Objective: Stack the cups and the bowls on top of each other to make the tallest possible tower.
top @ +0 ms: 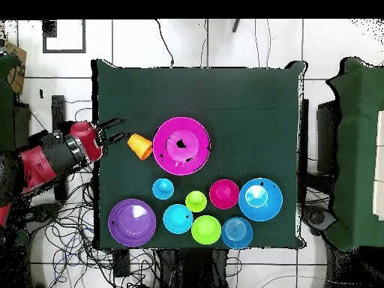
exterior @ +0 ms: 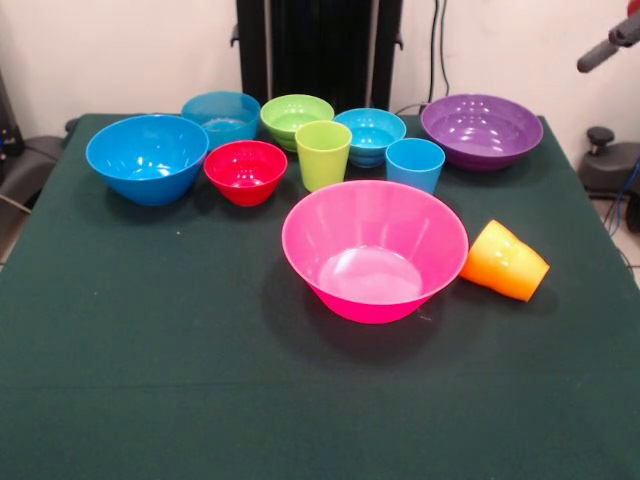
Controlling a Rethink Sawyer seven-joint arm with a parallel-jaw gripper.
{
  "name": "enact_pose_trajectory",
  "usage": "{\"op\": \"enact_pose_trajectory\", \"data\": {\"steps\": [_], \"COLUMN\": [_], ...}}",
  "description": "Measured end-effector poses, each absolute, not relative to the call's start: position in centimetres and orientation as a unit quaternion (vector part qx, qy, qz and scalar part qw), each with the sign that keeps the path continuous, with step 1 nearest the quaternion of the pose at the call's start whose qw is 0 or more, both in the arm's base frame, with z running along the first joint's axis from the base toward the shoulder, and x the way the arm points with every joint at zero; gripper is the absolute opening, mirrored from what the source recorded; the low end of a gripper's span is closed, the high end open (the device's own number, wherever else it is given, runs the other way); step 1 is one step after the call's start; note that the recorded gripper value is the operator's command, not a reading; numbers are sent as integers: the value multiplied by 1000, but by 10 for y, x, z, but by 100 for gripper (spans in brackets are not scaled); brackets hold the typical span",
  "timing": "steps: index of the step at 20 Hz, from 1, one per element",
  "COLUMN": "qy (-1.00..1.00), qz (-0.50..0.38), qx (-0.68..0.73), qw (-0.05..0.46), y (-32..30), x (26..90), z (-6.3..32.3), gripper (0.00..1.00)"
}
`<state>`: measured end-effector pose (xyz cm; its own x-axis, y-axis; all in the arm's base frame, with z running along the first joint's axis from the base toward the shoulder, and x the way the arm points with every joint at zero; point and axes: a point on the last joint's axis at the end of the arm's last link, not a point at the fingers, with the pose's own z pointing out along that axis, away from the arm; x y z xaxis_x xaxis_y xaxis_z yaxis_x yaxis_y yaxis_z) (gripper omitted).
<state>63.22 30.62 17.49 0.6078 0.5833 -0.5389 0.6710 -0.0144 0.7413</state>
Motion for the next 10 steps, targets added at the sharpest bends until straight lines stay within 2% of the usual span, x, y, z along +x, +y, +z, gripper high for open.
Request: {"op": "enact_pose_trajectory", "data": {"steps": [10], "qy": [442], "qz": [-21], "qx": [766], "qw": [466], "y": [321], "x": [629], "z": [176], "gripper": [100]}}
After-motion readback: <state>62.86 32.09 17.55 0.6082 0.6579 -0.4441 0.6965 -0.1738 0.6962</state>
